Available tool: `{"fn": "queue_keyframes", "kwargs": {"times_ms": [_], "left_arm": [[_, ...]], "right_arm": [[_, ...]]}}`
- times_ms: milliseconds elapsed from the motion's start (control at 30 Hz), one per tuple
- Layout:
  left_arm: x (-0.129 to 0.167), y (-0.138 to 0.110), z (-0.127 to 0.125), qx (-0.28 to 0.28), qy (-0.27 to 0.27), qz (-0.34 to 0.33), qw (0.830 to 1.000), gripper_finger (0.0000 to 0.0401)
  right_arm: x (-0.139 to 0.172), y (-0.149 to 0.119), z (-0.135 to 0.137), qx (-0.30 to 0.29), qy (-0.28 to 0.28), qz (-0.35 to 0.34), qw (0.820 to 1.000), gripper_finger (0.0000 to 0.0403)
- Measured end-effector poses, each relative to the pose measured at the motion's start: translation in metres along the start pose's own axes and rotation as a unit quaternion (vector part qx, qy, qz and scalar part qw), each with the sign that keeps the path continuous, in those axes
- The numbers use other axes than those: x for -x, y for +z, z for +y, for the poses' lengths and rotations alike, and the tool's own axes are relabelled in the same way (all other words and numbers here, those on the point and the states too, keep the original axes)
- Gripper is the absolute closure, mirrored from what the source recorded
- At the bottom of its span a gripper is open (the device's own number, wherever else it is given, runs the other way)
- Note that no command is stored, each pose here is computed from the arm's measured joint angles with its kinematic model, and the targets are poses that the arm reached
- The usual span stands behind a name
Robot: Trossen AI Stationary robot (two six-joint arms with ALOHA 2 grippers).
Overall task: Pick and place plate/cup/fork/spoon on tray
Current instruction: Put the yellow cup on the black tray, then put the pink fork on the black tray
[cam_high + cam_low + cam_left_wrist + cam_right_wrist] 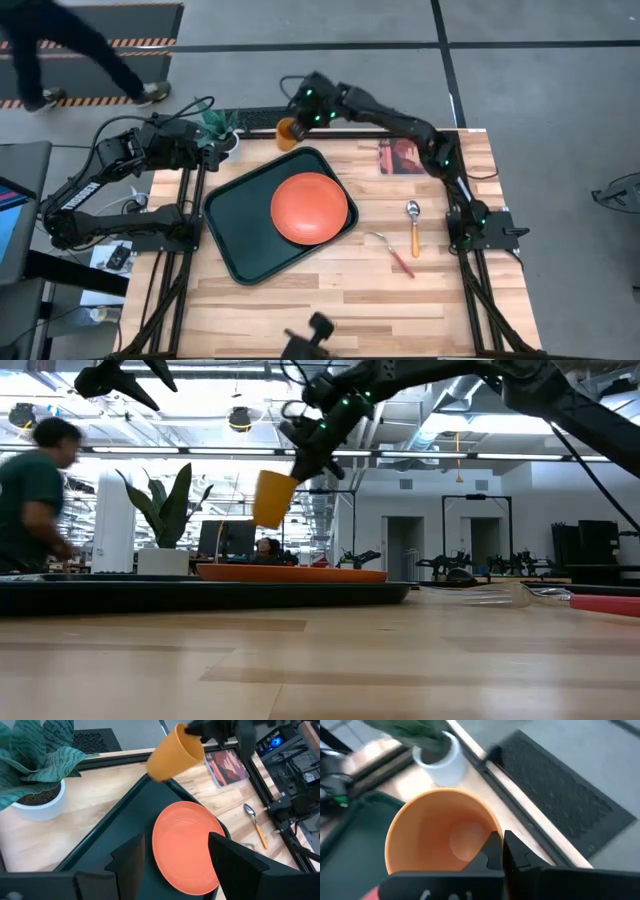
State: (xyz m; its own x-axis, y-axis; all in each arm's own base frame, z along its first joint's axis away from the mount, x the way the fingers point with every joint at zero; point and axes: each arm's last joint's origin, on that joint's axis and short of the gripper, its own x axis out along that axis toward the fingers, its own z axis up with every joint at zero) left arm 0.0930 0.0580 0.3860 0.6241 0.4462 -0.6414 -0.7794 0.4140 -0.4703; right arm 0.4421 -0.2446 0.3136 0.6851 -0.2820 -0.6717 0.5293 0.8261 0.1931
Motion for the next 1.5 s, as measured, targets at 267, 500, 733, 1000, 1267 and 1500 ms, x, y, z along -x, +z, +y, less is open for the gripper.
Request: {"fn": "queue_keyframes", "kwargs": {"times_ms": [267,500,733,1000,1267,1500], "left_arm": [[0.0,0.0,0.0,0.0,0.006,-0.006,1.0,0.0195],[0.0,0.001,0.001,-0.007,0.016,-0.015,1.0,0.0195],[0.0,0.001,0.001,-0.005,0.021,-0.019,1.0,0.0195],[0.0,0.001,0.001,-0.005,0.022,-0.02,1.0,0.0195],[0.0,0.001,0.001,-0.007,0.022,-0.02,1.0,0.0195],[0.0,0.001,0.001,-0.009,0.022,-0.02,1.0,0.0195]], "right_arm": [[-0.034,-0.027,-0.01,0.003,-0.013,0.04,0.999,0.0401],[-0.049,-0.045,-0.008,0.01,-0.014,0.068,0.998,0.0401],[-0.06,-0.058,-0.01,0.01,-0.015,0.085,0.996,0.0401],[-0.065,-0.064,-0.013,0.009,-0.017,0.087,0.996,0.0395],[-0.065,-0.065,-0.014,0.011,-0.03,0.086,0.996,0.035],[-0.066,-0.063,-0.014,0.014,-0.032,0.079,0.996,0.0293]]}}
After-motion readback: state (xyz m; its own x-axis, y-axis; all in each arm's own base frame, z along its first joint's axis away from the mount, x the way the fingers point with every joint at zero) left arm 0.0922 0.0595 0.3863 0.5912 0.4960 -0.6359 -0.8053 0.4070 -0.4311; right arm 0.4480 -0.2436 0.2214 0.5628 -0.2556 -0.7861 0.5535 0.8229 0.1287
